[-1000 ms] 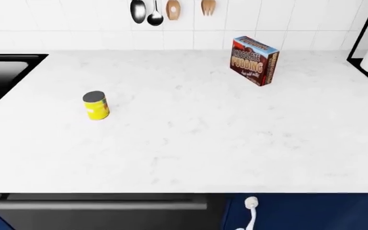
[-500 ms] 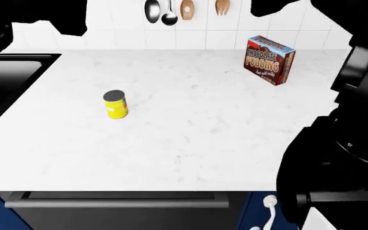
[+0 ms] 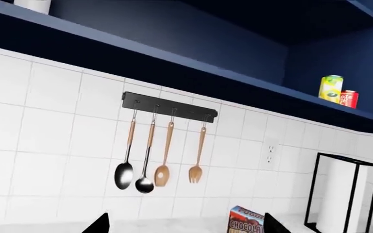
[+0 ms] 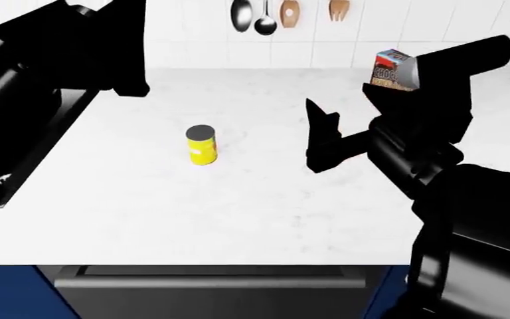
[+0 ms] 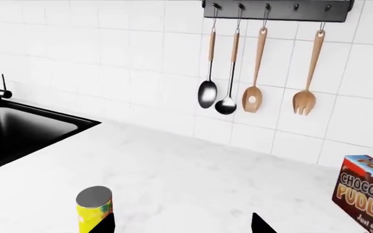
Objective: Pick the cans from the counter and place them in their designated side in the cabinet.
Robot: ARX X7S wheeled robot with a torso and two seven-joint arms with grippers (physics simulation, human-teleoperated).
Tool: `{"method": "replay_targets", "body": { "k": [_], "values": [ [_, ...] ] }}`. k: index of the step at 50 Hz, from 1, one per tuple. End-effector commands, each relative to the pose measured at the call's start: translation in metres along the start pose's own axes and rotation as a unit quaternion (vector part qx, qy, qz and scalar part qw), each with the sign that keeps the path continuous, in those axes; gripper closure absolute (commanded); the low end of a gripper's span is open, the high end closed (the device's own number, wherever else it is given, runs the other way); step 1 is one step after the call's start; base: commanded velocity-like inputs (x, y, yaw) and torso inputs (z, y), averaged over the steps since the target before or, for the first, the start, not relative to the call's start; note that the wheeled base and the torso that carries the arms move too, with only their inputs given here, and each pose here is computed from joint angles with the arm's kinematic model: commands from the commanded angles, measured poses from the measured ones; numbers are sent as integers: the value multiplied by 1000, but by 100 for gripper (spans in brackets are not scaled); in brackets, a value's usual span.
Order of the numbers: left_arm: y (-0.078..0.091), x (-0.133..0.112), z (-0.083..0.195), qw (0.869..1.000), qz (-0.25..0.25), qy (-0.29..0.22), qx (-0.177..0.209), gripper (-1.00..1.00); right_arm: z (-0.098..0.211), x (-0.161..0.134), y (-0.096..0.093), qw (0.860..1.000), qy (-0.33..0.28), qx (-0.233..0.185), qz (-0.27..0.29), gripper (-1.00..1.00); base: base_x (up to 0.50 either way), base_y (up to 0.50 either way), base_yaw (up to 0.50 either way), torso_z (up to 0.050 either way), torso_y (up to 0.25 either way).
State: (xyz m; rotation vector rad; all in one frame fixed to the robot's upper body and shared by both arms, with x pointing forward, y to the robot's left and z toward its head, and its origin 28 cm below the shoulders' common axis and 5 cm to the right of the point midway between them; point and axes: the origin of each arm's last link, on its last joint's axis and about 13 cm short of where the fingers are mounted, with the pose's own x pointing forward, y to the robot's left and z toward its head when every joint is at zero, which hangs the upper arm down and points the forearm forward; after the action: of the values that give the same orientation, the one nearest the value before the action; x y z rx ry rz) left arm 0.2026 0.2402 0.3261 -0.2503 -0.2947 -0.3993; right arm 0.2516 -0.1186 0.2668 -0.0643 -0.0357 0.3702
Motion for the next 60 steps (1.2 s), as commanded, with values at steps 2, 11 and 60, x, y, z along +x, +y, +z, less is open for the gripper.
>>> {"method": "replay_targets", "body": {
  "k": [2,11,60],
  "values": [
    [5,2,-9,1000,17,8,-2,-100,-8,2,8,1000,15,-1,17,-100,0,418,0,0,0],
    [6,2,-10,1000,16,10,-7,-100,-3,0,3,1000,15,-7,12,-100,0,257,0,0,0],
    [6,3,-11,1000,13,9,-14,-100,23,39,-32,981,138,27,130,-100,57,136,0,0,0]
  ]
}}
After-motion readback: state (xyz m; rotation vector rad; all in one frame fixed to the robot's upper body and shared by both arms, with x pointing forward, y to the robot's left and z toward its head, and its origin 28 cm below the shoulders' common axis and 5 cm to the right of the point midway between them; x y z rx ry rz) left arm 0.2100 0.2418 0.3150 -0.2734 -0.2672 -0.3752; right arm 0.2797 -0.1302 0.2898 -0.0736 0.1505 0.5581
